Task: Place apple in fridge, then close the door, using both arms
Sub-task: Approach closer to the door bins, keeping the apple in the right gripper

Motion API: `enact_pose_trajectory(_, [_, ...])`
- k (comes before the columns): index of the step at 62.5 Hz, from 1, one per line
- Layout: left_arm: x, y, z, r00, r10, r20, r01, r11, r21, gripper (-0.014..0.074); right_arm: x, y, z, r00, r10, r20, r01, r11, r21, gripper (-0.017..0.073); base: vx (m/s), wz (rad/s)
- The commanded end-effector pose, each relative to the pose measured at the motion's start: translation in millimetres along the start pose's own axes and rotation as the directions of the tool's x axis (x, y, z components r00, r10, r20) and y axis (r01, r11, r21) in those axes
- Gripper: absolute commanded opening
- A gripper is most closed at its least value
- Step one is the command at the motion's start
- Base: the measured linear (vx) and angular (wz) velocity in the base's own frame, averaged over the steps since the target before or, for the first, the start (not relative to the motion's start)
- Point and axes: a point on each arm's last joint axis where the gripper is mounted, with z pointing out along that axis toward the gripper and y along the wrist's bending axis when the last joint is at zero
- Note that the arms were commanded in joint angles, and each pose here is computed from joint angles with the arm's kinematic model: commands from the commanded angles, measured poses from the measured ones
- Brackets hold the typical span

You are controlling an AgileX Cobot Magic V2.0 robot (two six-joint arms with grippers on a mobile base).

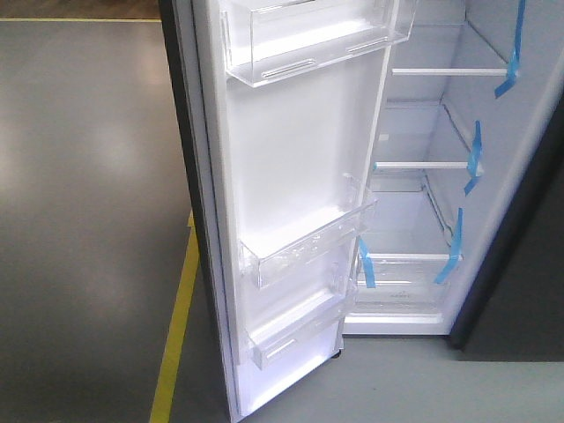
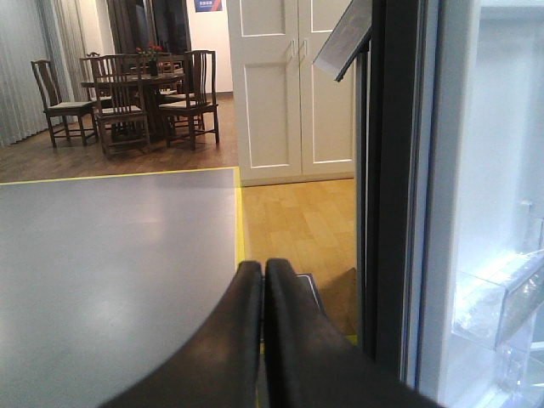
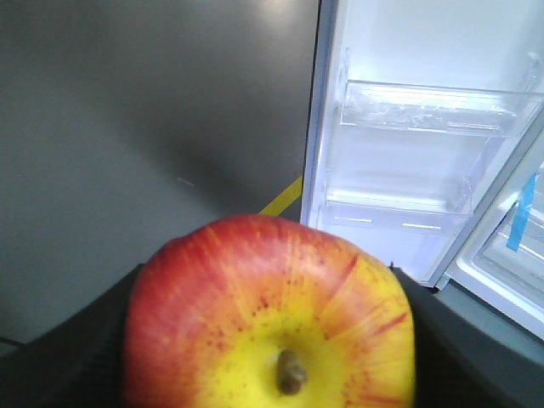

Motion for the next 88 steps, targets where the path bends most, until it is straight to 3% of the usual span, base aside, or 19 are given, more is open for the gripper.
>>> enact_pose_trajectory(1, [-0.2,-0.3,-0.5,0.998,-0.01,0.065,0.009,1.0,0.005,-0.0006,-12.4,-0.5,-4.1,0.997,-0.004,0.08,0.004,1.0,0.006,0.0356,0.13,-0.03])
enact_pose_trajectory(88, [-0.2,-0.3,-0.5,0.998,-0.01,0.065,0.009,1.0,0.005,-0.0006,-12.0,-0.4,-4.1,0.997,-0.004,0.076,0.004,1.0,0.005,0.0356,0.09,-0.03])
